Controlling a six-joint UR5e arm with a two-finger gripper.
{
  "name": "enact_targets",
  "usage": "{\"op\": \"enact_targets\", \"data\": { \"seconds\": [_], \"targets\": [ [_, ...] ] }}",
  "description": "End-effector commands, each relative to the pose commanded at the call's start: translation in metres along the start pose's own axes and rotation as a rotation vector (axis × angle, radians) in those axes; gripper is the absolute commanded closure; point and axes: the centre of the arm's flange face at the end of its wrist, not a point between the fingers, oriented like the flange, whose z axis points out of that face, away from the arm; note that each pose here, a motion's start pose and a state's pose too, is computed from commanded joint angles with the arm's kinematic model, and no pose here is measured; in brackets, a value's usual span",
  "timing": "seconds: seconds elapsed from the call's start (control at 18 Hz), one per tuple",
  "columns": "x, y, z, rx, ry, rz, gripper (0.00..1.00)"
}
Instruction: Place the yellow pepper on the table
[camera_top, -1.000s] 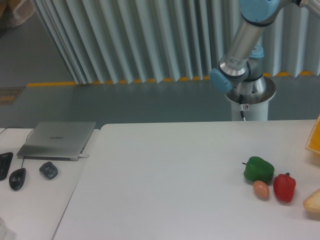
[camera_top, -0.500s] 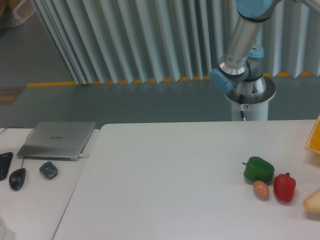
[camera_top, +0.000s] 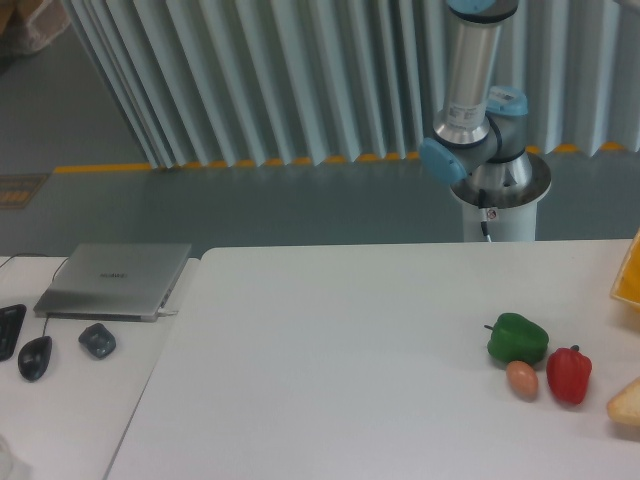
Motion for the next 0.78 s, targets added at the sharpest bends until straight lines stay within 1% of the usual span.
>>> {"op": "enact_targets", "data": {
  "seconds": [0.11, 0.28, 0.39, 0.44, 0.61, 0.78],
  "targets": [
    [-0.022, -0.040, 0.006, -0.003, -0.013, -0.059, 0.52],
    [-0.044, -0.077, 0.021, -0.016, -0.036, -0.120, 0.51],
    [-0.060, -0.102, 0.033, -0.050, -0.033, -0.160, 0.51],
    [-0.070, -0.120, 0.041, -0.071, -0.028, -0.175, 0.51],
    [-0.086, -0.148, 0.062, -0.111, -0.039, -0.220, 0.51],
    [-0.102, -0.172, 0.071, -0.142, -0.045, -0.263, 0.51]
  ]
}}
